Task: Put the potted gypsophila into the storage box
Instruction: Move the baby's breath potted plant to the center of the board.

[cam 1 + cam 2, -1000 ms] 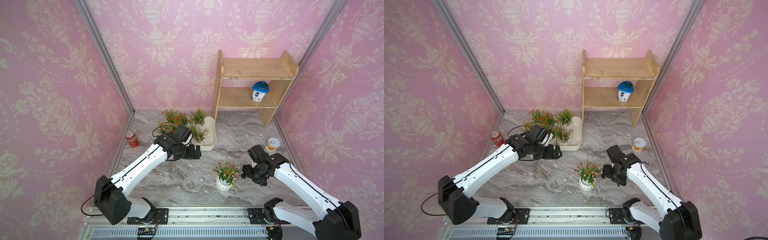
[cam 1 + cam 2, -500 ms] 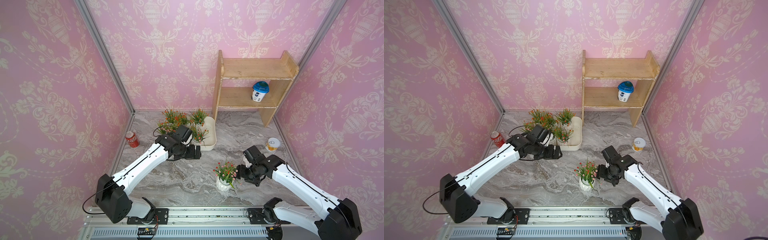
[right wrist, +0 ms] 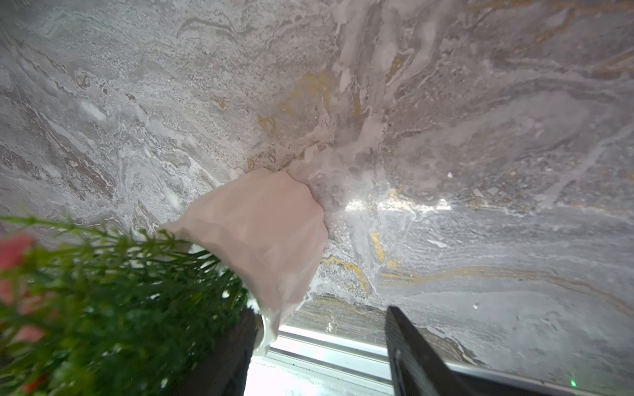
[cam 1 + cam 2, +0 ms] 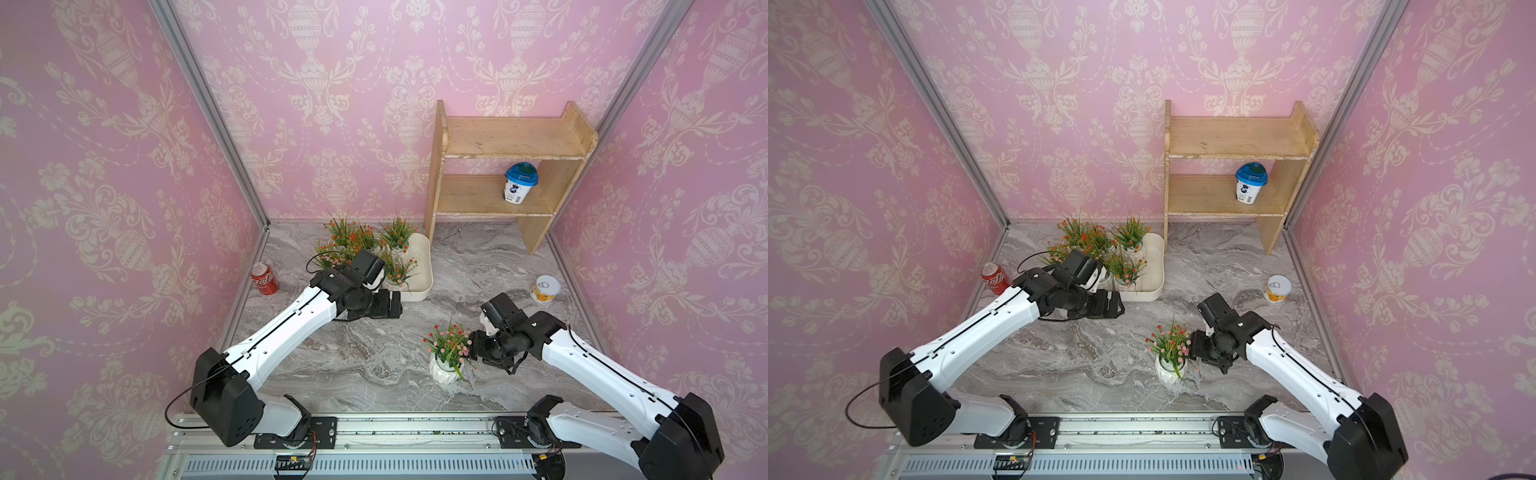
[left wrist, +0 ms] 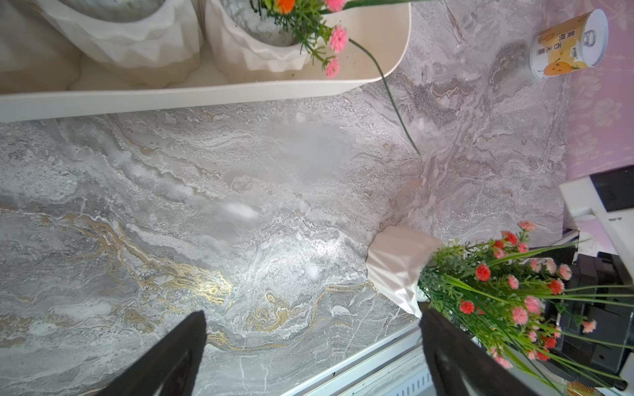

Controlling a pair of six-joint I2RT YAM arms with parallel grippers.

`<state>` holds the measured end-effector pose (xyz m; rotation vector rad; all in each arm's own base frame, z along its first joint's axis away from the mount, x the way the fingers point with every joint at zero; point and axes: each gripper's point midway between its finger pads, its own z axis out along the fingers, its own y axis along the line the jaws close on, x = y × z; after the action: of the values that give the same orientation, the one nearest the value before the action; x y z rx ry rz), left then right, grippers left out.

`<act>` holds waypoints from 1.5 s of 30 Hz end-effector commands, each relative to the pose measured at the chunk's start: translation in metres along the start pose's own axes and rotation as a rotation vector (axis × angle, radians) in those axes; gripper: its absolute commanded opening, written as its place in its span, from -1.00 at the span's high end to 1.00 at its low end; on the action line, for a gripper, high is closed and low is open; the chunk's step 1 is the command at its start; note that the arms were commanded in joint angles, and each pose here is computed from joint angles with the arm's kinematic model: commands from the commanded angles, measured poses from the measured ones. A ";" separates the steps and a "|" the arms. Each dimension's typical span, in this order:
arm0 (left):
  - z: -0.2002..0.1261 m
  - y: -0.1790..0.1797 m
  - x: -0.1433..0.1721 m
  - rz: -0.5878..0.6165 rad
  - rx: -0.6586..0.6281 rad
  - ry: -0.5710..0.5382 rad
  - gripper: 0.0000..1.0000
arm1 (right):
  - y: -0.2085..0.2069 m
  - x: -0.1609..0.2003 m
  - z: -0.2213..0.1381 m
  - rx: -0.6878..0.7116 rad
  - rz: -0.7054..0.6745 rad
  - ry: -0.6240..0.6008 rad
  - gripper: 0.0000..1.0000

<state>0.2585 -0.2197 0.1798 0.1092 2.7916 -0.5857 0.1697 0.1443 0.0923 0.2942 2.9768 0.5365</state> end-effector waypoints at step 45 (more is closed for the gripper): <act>-0.026 0.036 0.000 -0.032 -0.077 -0.045 -0.98 | -0.043 0.016 -0.046 0.112 0.269 -0.120 -0.69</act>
<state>0.2633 -0.1889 0.1916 0.0224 2.7621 -0.5354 0.1547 0.0971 0.1178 0.6719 2.8285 0.3740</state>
